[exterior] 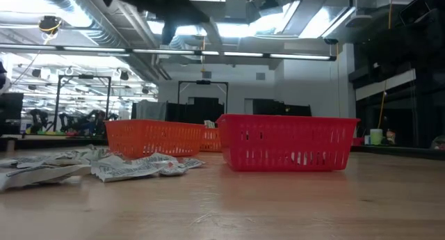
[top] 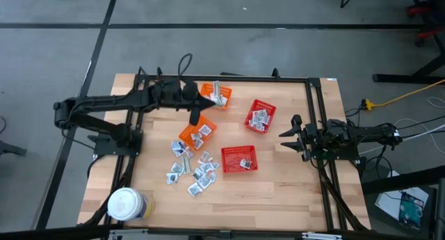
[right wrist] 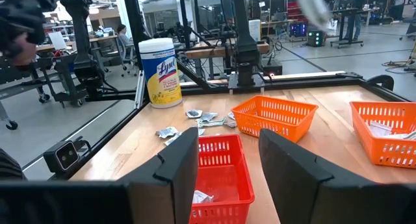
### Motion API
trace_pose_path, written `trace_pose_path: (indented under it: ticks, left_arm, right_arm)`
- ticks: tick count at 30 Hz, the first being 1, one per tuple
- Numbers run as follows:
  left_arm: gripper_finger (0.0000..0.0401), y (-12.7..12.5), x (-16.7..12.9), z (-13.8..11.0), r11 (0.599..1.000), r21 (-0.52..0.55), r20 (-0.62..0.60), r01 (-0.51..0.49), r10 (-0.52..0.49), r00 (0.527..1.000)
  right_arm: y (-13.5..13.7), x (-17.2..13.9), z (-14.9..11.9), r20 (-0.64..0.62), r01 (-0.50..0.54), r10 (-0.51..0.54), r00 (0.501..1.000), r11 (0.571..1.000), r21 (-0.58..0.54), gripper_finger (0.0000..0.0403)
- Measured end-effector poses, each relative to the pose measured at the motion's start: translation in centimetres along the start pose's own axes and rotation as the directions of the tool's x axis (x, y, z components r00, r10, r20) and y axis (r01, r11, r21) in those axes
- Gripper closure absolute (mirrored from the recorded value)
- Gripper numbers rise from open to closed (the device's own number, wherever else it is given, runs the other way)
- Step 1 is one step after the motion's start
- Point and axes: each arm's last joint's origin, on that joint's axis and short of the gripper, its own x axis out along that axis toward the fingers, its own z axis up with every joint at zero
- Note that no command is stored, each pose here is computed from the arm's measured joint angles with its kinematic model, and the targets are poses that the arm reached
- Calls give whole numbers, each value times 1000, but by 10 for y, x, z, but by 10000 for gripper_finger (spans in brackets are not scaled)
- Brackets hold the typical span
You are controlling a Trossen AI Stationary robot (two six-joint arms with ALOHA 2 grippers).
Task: Pick & Place First Aid Supplies
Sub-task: Put the green bandage pack into the top orange bin
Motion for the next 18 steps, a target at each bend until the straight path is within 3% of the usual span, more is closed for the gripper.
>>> trace_pose_path:
  ticks: [12,18]
  left_arm:
    - [399,58,27,-4,983,-45,-5,-179,179,984]
    - [399,79,43,-15,954,-107,-43,-278,275,960]
  right_arm:
    - [0,0,0,0,0,0,1000,1000,0,240]
    - [0,0,0,0,0,0,1000,1000,0,240]
